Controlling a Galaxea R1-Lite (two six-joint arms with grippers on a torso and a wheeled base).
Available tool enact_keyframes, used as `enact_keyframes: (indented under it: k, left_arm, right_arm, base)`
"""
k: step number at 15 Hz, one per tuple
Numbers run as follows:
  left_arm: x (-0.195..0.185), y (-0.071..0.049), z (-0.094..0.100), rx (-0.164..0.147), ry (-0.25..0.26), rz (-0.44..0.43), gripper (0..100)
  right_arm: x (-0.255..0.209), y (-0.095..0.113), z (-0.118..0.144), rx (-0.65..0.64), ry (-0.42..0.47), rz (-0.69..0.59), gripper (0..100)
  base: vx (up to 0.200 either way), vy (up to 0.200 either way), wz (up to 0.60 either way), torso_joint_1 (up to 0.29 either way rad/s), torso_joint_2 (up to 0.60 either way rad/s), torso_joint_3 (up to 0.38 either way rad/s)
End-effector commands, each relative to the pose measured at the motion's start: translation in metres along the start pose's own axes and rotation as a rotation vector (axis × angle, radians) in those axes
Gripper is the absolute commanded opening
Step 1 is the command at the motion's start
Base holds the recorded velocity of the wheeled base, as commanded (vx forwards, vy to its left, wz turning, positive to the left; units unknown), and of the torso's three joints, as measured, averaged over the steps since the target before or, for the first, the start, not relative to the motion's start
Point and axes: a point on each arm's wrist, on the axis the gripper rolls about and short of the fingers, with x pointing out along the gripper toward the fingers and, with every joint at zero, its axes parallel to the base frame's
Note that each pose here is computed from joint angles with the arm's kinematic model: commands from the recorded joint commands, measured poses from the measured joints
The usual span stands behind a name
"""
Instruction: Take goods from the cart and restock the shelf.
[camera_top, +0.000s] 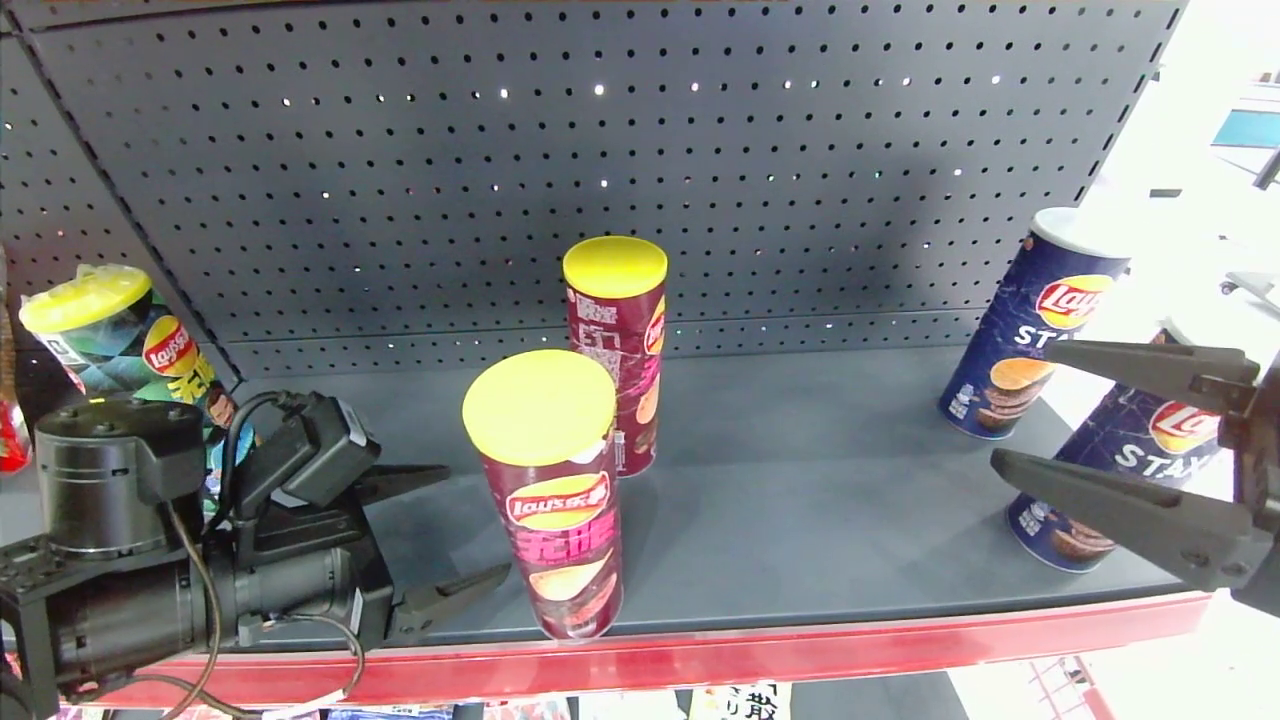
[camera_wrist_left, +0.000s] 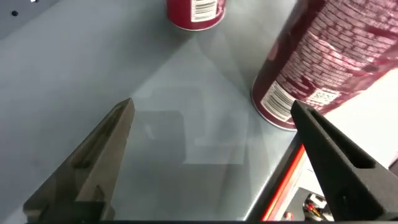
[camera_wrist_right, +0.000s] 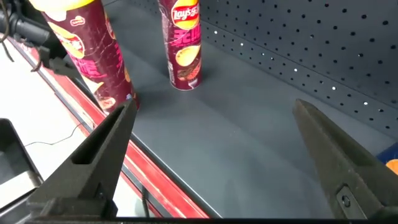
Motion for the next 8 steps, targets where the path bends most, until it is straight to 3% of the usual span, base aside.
enact_keyframes:
  k: [1, 4, 8]
  left_arm:
    - [0.0003, -0.0016, -0.0016, 0.001, 0.005, -0.008, 100]
    - [0.0030, -0.0072, -0.0035, 0.006, 0.014, -0.038, 100]
    - [0.0082, -0.0053, -0.0054, 0.011, 0.027, -0.043, 100]
  right_arm:
    - [0.0014, -0.0007, -0.0004, 0.006, 0.004, -0.002, 100]
    - [0.0013, -0.0010, 0.0002, 0.014, 0.002, -0.004, 100]
    - [0.0012, -0.0011, 0.0008, 0.013, -0.001, -0.004, 100]
  base:
    - [0.000, 0.000, 0.00, 0.000, 0.00, 0.000]
    - [0.000, 0.000, 0.00, 0.000, 0.00, 0.000]
    - [0.000, 0.000, 0.00, 0.000, 0.00, 0.000]
